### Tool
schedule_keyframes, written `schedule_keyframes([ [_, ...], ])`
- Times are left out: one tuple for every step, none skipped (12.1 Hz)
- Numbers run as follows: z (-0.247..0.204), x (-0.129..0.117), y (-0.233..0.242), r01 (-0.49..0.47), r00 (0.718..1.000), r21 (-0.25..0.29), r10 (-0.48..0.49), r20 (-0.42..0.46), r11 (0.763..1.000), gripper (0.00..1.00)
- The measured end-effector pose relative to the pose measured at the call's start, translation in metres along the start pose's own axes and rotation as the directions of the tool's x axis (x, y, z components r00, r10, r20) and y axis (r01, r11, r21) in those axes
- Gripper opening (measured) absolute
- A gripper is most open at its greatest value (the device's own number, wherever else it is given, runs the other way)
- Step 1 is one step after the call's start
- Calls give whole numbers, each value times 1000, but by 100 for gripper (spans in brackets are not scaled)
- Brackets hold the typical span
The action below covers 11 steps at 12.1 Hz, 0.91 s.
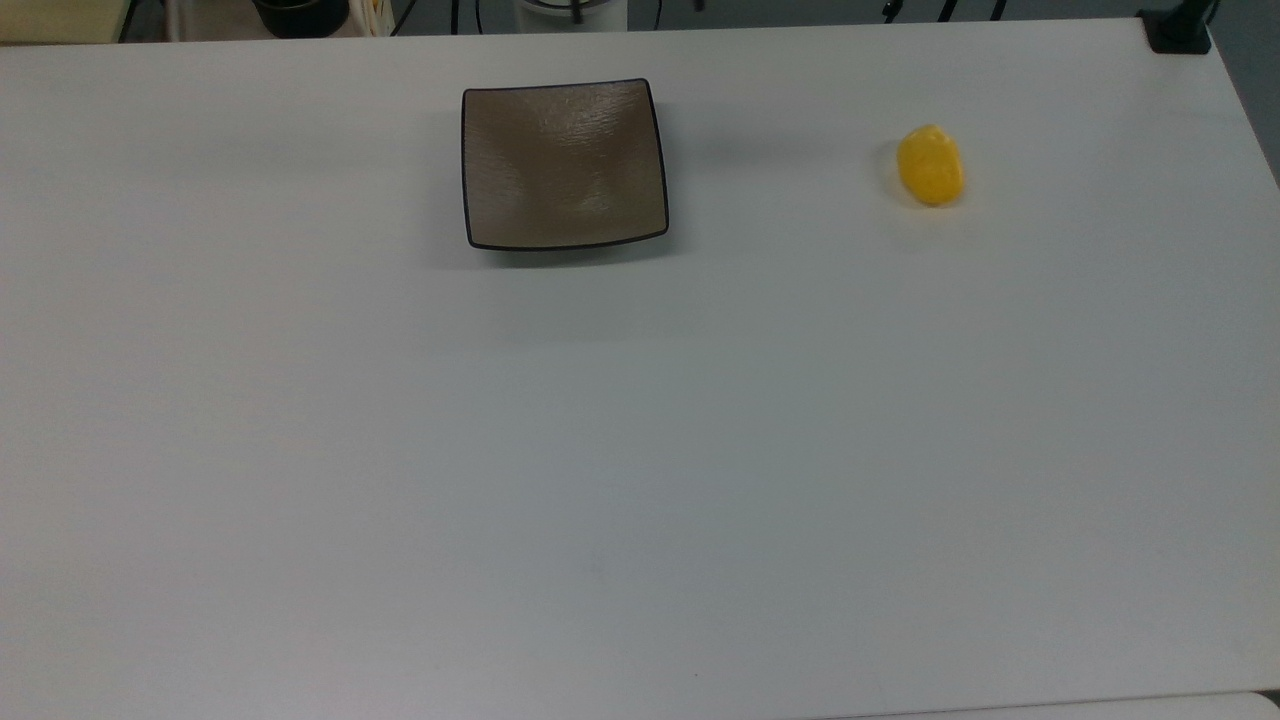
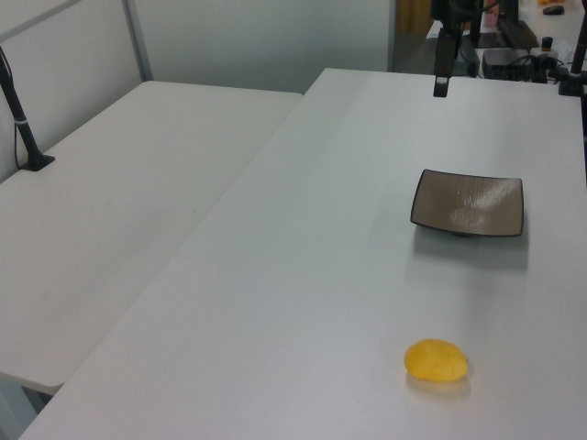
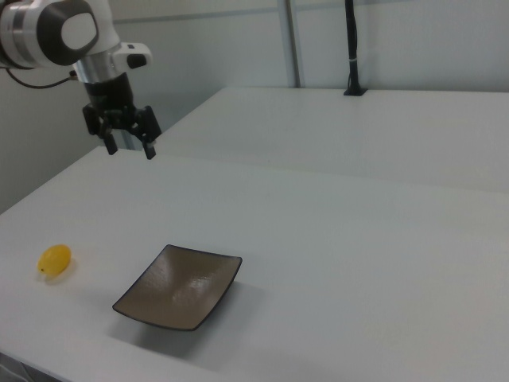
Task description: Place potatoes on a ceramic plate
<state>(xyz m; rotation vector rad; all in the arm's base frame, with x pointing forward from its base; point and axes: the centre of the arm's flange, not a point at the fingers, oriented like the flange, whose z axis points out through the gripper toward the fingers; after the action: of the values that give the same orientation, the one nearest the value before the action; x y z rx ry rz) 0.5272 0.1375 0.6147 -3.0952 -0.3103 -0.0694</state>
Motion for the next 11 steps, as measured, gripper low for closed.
schedule_keyframes([
  [2, -2, -23, 38, 999, 3, -38, 3, 999, 100],
  [2, -4, -44, 46, 999, 8, -46, 4, 999, 100],
  [1, -8, -65, 39, 999, 16, -39, 5, 999, 100],
  [0, -11, -82, 41, 999, 23, -41, 3, 999, 100],
  [-2, -17, -105, 45, 999, 30, -46, 1, 999, 100],
  [-5, -24, -131, 38, 999, 33, -38, -2, 999, 100],
  [-6, -33, -159, 45, 999, 34, -45, -1, 998, 100],
  [-4, -44, -186, 75, 997, 35, -75, 2, 997, 100],
  [0, -53, -210, 107, 994, 34, -107, 10, 994, 100],
  [6, -60, -230, 128, 991, 33, -129, 21, 991, 100],
  [14, -61, -246, 135, 991, 37, -136, 18, 990, 100],
])
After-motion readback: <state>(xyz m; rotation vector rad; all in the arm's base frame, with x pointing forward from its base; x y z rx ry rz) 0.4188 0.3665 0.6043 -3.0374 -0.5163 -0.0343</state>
